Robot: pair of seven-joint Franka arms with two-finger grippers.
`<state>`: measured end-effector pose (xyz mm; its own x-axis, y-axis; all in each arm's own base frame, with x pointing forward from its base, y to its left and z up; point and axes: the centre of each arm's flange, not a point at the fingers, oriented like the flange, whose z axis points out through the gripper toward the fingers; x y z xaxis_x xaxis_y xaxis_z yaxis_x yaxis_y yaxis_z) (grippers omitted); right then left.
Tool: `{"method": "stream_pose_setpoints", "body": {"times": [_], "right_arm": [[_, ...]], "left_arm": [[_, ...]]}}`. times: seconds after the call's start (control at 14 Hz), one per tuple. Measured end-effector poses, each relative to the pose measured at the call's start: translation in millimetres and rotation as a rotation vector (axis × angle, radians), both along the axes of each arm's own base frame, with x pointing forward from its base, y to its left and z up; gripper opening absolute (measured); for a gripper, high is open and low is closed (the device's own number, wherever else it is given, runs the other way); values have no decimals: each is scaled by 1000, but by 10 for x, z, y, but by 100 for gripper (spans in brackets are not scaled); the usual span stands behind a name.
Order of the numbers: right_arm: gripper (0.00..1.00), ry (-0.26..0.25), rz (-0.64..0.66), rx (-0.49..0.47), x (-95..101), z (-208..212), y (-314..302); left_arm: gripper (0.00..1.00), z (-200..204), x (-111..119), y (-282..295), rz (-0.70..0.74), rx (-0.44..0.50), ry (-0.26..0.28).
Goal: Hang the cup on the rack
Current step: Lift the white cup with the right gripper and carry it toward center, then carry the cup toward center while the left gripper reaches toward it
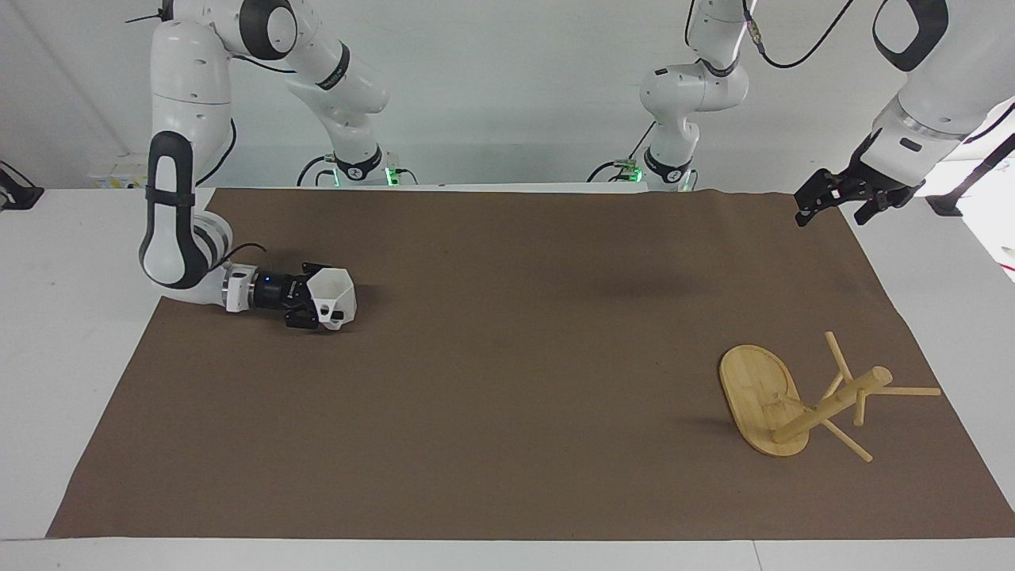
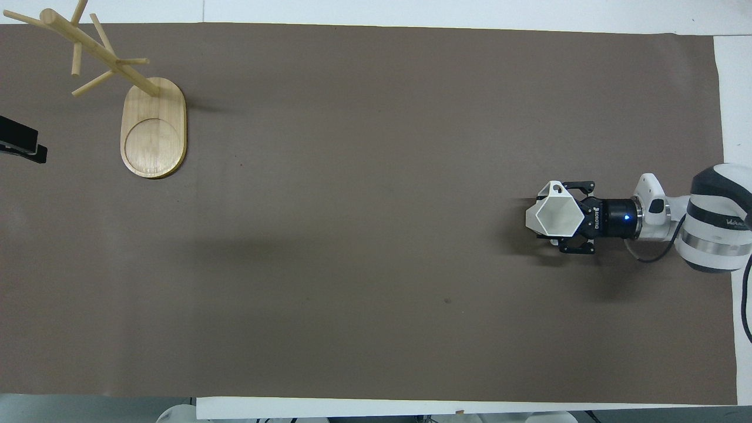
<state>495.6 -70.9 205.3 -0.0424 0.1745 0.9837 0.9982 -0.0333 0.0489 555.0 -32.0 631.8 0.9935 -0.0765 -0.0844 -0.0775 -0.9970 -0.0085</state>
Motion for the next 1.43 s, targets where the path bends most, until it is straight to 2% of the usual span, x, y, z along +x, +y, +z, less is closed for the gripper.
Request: {"method": "stream_pose_setpoints", "body": {"times": [0.21, 0.36, 0.57, 0.79, 1.0, 1.21, 1.43], "right_arm": [[78, -8, 52, 47, 236, 177, 899], [78, -8, 73, 11, 392, 366, 1597], [78, 1, 67, -22, 579, 822, 2452], [78, 30, 25, 40, 494, 972, 3152], [78, 46, 8, 44, 336, 973, 3612], [78, 50, 3, 31, 332, 1042, 3754], [78, 59, -8, 60, 316, 1115, 3896]], "left_arm": [[100, -8, -10, -183, 88, 9, -4], [100, -74, -57, -658, 134, 13, -32], [100, -229, -274, -1485, 195, 10, -77], [100, -416, -496, -2177, 249, -1, -102], [100, -521, -652, -2589, 280, -13, -116], [100, -612, -698, -2805, 326, -25, -126], [100, -839, -676, -2989, 378, -21, -116]]}}
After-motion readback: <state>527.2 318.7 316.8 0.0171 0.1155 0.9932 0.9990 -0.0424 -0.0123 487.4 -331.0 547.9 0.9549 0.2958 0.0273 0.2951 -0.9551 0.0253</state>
